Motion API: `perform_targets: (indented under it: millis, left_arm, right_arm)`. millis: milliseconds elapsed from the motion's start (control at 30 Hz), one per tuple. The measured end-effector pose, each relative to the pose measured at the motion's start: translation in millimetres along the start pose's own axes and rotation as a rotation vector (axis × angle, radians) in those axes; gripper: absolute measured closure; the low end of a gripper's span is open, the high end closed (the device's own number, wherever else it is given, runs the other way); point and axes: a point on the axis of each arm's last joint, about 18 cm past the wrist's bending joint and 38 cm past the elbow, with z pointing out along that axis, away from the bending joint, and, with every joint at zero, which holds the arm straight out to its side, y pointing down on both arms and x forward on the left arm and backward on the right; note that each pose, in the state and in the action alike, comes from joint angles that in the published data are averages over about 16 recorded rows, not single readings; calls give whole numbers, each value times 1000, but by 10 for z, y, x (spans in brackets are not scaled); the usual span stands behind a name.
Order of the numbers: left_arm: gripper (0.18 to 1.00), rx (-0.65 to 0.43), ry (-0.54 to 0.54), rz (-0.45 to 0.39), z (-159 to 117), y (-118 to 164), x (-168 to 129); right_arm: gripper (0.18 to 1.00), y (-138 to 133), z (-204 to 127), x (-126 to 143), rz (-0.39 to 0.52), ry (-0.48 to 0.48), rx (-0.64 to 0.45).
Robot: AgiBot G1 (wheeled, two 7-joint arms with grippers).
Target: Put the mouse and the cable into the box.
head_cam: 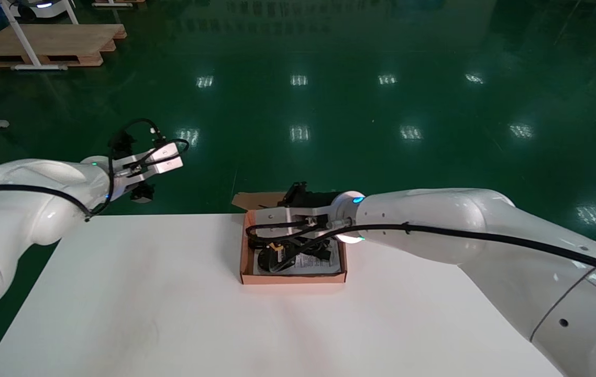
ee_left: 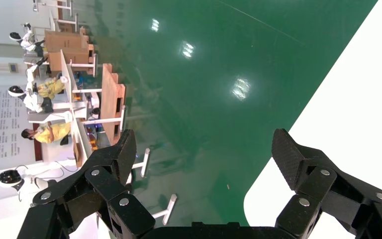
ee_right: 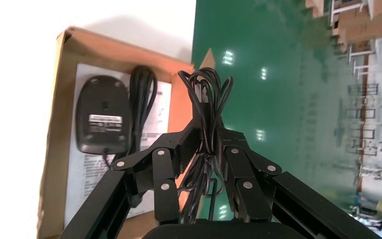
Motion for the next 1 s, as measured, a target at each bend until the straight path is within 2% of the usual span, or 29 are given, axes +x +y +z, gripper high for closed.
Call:
perform_targets:
  millis: [267,600,800,1000]
  left_arm:
    - [183,-5,-2,3,-2,1,-2]
    - [183,-2,1,0,-2,8,6]
    - [183,1,50,-49,9,67,148]
    - [183,10,162,-154,6,180,459]
  right_arm:
    - [935,50,31,-74,11,-12,-20]
    - [872,60,10,-86,33,-14,-10]
    - [791,110,-48,-219,124,-42,26]
    - [674,186,-172,-440,278,-89,90]
